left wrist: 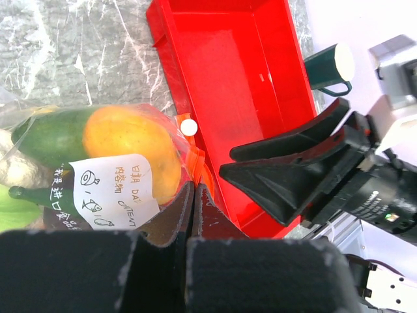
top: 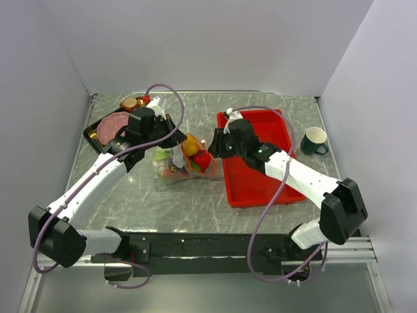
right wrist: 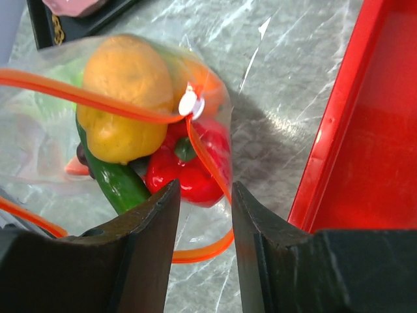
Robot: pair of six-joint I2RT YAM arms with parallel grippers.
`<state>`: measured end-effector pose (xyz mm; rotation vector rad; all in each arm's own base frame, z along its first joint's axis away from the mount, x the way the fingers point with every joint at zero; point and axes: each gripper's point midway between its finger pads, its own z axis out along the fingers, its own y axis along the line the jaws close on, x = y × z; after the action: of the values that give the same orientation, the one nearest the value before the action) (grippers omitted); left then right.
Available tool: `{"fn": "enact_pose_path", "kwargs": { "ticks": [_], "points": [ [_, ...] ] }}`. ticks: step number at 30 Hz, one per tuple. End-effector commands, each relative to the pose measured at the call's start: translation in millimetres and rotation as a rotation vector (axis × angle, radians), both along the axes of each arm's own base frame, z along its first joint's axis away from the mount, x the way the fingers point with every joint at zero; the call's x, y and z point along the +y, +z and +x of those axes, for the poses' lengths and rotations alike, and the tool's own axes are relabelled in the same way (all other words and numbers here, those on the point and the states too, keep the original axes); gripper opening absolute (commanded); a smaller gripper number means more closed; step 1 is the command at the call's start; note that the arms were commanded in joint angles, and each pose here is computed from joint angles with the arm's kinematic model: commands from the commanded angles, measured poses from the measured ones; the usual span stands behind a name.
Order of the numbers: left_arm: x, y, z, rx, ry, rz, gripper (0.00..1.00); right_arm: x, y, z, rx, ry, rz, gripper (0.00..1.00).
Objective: Place the food in the zip-top bag and seal the zipper
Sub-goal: Adjust the zipper food storage bag at the center of the board.
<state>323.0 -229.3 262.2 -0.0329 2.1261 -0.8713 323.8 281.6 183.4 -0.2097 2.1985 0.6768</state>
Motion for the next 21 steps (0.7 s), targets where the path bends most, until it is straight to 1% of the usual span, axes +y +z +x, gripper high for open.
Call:
{"fn": "enact_pose_path", "kwargs": {
  "ticks": [1,8,13,21],
  "points": [
    [-7.6,29.7,2.7,-0.089,-0.024,-0.061,0.01,2.7,-9.5,0.5,0.003,0.02,-0.01,0.45],
    [-7.7,28.5,3.0,-0.085,-0.025,-0.058,0.01,7.8,-33.5,3.5,0.06,0.033,-0.04,0.44],
    [-8.7,27.2,3.3,-0.082,-0.029,-0.058,0.01,9.4,-40.7,-0.8,0.084,0.044,-0.033,0.44],
    [-10.1,24.8,5.1,-0.076,-0.029,-0.061,0.01,7.9,-55.9,-8.6,0.13,0.047,-0.042,0.39]
  ]
}}
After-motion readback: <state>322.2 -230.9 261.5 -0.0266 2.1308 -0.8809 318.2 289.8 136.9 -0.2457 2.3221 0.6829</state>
